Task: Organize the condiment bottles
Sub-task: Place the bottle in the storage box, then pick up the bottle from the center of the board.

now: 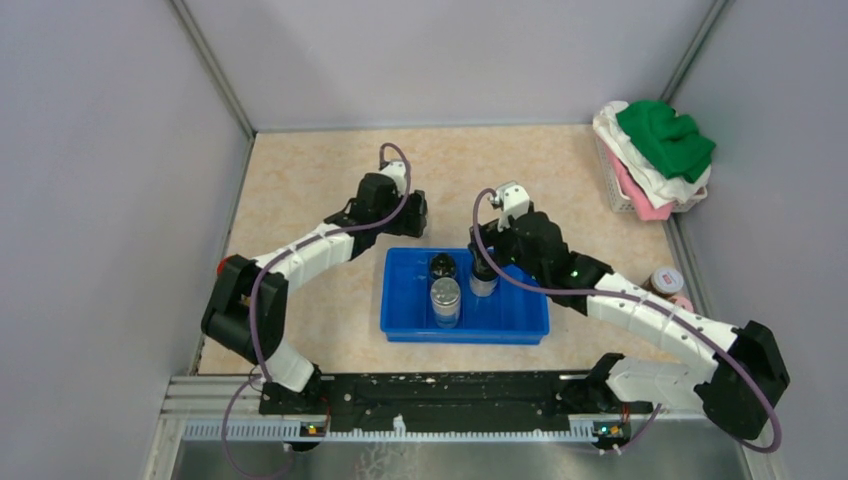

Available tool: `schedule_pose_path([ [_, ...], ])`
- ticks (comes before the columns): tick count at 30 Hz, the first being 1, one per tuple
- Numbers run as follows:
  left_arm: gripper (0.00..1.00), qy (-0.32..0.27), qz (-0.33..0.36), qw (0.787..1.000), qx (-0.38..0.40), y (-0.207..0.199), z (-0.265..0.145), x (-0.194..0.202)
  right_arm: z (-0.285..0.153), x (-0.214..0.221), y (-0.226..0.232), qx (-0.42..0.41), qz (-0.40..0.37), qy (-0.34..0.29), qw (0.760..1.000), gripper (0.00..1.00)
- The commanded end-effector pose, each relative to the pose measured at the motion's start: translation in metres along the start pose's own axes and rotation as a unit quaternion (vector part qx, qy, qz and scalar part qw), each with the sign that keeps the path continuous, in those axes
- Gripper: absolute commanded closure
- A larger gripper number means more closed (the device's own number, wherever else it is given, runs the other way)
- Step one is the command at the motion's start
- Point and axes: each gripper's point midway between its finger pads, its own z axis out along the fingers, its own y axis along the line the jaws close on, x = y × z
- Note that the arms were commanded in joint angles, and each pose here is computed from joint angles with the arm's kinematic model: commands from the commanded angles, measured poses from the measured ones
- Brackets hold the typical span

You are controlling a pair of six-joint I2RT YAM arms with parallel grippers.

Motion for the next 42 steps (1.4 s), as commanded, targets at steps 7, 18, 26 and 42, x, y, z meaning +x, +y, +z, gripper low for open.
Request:
schedule_pose_path([
  [7,0.13,-0.076,0.072,0.994,0.001,-0.028,0.039,-0.04,-0.017,-0.014,-0.008,0.005,0.01,-0.014,1.0,0.12],
  [18,0.15,-0.082,0.07,0.994,-0.028,-0.017,0.055,-0.037,-0.009,0.006,-0.014,-0.004,0.02,0.001,1.0,0.12],
  [26,0.14,-0.13,0.068,0.989,-0.006,-0.025,0.053,-0.05,-0.005,0.011,-0.012,-0.012,0.022,0.008,1.0,0.12],
  [42,0.52,-0.124,0.059,0.99,-0.031,-0.016,0.061,-0.047,-0.005,0.024,-0.01,-0.019,0.026,0.018,0.999,0.12],
])
